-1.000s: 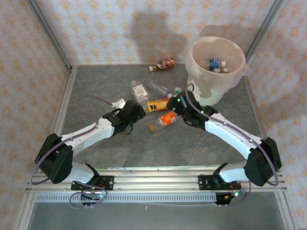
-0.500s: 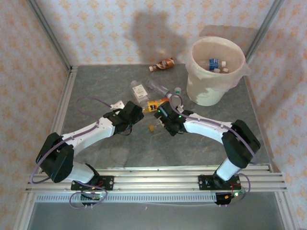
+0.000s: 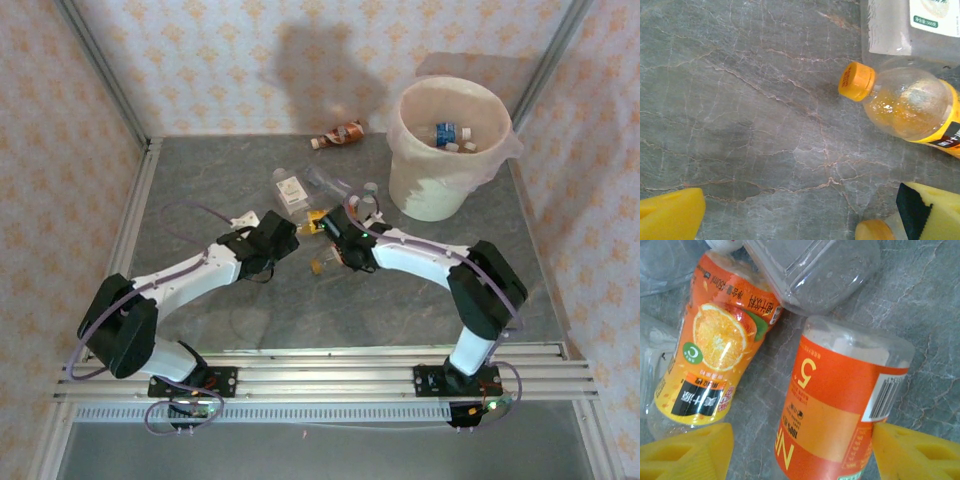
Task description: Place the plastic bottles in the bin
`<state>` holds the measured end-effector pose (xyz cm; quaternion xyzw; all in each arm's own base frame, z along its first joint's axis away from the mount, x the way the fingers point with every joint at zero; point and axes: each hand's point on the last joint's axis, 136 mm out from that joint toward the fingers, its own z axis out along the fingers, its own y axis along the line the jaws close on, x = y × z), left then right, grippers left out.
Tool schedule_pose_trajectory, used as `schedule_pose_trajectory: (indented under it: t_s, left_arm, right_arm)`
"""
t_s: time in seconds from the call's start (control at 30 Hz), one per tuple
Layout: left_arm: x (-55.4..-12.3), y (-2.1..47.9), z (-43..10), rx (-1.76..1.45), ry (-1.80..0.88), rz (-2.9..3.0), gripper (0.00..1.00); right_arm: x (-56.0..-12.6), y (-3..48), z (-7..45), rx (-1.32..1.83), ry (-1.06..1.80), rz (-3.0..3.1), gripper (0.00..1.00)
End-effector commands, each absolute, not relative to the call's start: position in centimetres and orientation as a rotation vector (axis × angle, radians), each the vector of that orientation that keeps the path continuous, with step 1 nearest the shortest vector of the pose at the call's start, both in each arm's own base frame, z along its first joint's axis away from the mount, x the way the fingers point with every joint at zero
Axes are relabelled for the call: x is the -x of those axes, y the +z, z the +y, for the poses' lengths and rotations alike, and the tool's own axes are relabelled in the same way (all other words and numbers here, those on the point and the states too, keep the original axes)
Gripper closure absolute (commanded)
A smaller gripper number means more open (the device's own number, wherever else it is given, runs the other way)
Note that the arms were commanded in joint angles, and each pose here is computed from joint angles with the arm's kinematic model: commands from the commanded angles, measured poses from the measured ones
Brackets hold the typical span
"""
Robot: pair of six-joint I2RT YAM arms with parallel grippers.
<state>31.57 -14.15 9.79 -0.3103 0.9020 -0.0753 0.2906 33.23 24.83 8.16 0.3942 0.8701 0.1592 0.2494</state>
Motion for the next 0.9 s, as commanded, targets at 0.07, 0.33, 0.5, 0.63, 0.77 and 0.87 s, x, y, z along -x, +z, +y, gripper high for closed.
schedule_pose_trajectory:
  t_s: [0.07,0.33,0.5,0.63,0.77,0.87]
  left_arm:
    - [-32.1,9.9,-14.0,0.831,-0.176,2.405,0.00]
    - [-32.3,9.8,-14.3,0.820,-0.169,2.421,0.00]
    - [-32.5,9.7,-14.5,0.816,-0.169,2.430,0.00]
    - [-32.6,9.6,-14.7,0.817,-0.173,2.435,0.00]
    - [-32.9,9.7,-15.3,0.808,-0.212,2.429,0.00]
    - [-33.4,10.3,-16.1,0.805,-0.284,2.416,0.00]
  right_arm:
    - [-33.1,6.2,24.0,-1.074,0.317,2.406,0.24]
    - [-33.3,4.2,23.9,-1.046,0.271,2.440,0.29]
    - [-33.3,3.6,23.2,-1.032,0.266,2.436,0.37]
    - [-33.6,5.0,22.9,-1.001,0.308,2.397,0.40]
    - [-34.0,7.4,22.0,-0.947,0.331,2.324,0.46]
    - [-33.9,9.6,21.5,-0.931,0.360,2.286,0.46]
